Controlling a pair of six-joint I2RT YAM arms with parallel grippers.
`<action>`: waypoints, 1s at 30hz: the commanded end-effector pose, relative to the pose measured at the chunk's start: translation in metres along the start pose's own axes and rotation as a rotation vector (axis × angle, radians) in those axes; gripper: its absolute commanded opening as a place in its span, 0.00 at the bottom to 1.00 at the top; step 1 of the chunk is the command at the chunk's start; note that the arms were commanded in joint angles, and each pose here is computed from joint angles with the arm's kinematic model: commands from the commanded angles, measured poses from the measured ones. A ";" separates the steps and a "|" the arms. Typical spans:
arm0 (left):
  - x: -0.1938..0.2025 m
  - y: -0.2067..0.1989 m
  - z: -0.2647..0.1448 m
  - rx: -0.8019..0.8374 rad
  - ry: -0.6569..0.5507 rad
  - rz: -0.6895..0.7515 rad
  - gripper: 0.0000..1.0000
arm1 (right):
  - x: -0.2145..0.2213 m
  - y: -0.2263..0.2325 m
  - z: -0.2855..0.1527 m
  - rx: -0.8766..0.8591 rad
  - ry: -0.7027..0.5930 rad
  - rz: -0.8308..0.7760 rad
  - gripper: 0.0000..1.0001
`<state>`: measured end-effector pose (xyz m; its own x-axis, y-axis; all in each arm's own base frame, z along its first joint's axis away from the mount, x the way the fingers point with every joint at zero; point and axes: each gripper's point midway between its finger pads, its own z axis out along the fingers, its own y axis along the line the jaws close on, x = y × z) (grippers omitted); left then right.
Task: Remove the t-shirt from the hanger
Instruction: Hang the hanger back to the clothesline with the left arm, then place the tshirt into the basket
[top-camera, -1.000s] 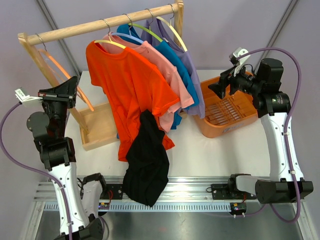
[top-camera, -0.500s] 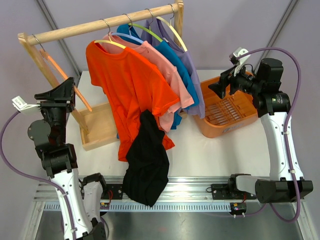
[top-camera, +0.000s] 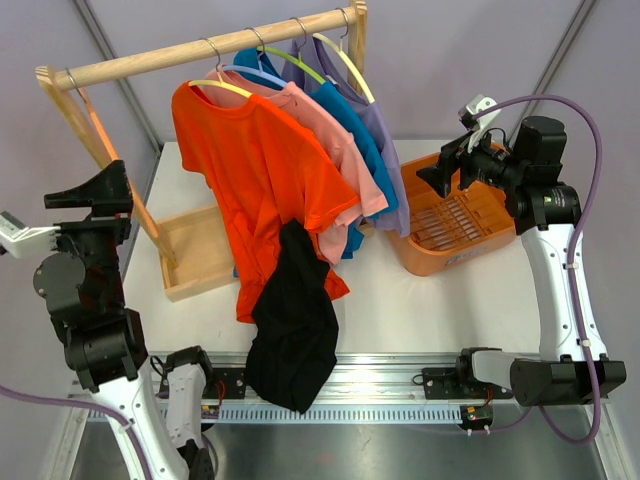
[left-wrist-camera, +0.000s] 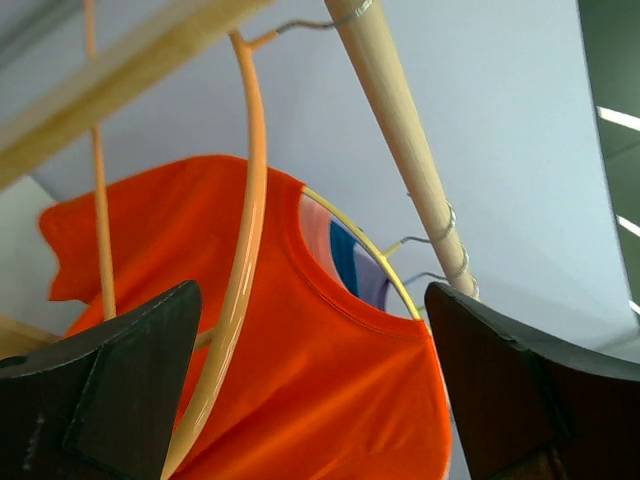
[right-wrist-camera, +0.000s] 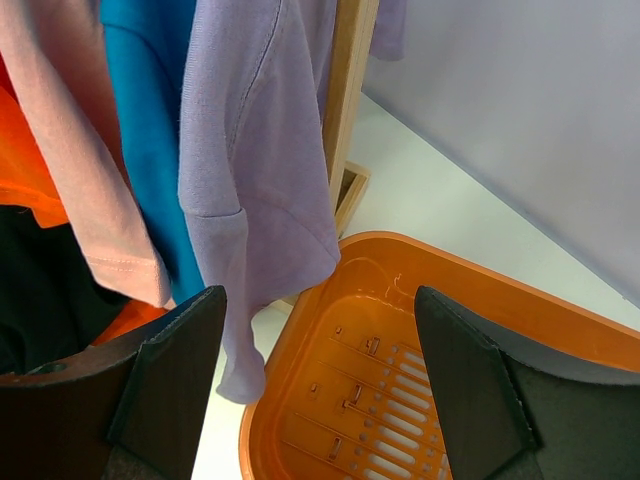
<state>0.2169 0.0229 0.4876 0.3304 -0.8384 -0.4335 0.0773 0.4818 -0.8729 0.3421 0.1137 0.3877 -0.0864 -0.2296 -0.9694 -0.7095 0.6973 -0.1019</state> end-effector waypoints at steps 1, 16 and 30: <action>-0.026 0.030 -0.017 -0.204 -0.111 0.133 0.97 | -0.011 0.003 -0.002 -0.023 -0.038 -0.022 0.84; -0.015 0.006 -0.044 -0.065 0.062 0.648 0.99 | 0.045 0.146 -0.041 -0.765 0.057 -0.113 0.91; 0.020 -0.028 -0.088 0.200 0.210 0.782 0.99 | 0.154 0.273 0.013 -0.846 0.428 -0.104 0.92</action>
<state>0.1477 -0.0125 0.4753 0.1846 -0.3203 -0.9291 -0.0091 0.9448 -0.3276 0.1236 0.2515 0.2147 -0.0887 -0.5979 -0.7966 -0.9524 -0.1832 0.2435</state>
